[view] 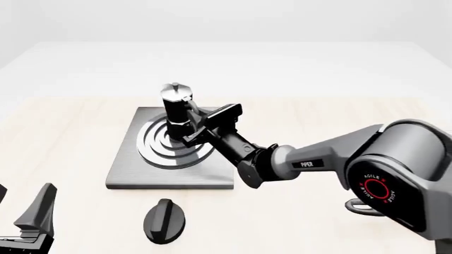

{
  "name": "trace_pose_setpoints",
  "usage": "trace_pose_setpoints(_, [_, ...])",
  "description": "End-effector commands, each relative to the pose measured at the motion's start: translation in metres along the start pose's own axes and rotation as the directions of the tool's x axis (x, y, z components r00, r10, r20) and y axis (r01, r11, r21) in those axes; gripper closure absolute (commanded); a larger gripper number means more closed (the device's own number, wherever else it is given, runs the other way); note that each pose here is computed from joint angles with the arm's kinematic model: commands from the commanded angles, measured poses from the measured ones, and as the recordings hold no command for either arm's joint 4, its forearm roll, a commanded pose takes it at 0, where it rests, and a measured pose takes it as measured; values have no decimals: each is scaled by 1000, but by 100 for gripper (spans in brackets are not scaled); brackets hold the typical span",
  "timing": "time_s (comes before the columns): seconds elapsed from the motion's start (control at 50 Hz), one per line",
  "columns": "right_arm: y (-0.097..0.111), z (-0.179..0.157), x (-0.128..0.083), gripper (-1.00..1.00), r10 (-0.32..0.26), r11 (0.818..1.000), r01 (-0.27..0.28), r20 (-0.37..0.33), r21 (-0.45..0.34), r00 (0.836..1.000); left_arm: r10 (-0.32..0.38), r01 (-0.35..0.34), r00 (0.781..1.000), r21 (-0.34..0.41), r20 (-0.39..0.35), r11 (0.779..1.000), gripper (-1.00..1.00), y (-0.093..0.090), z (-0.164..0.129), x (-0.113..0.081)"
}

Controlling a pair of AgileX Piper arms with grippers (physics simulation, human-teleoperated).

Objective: Put the moka pot on the stove.

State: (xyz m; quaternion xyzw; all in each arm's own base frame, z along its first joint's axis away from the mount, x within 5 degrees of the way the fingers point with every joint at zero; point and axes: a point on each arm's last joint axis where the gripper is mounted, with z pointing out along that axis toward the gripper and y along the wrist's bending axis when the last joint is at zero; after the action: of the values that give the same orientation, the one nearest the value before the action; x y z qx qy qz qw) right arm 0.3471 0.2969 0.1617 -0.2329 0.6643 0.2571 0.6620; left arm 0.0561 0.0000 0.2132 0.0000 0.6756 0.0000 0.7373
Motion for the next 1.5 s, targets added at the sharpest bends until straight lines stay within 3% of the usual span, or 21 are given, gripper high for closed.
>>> trace_pose_setpoints(0.02, [-1,4,-3,100,12,1000,-12,9,3,1000,0,0,1000,0,0,1000,-100,0,0,0])
trace_pose_setpoints(0.4, [-5,8,3,100,31,999,-31,-7,10,1000,0,0,1000,0,0,1000,-100,0,0,0])
trace_pose_setpoints(0.42, [-5,9,3,-100,31,999,-31,-8,10,999,0,0,1000,0,0,1000,-100,0,0,0])
trace_pose_setpoints(0.94, [-3,8,4,-100,40,999,-40,-16,7,999,0,0,1000,0,0,1000,-100,0,0,0])
trace_pose_setpoints(1.5, [0,-7,-12,-100,22,1000,-22,-13,1,1000,0,0,1000,0,0,1000,-100,0,0,0])
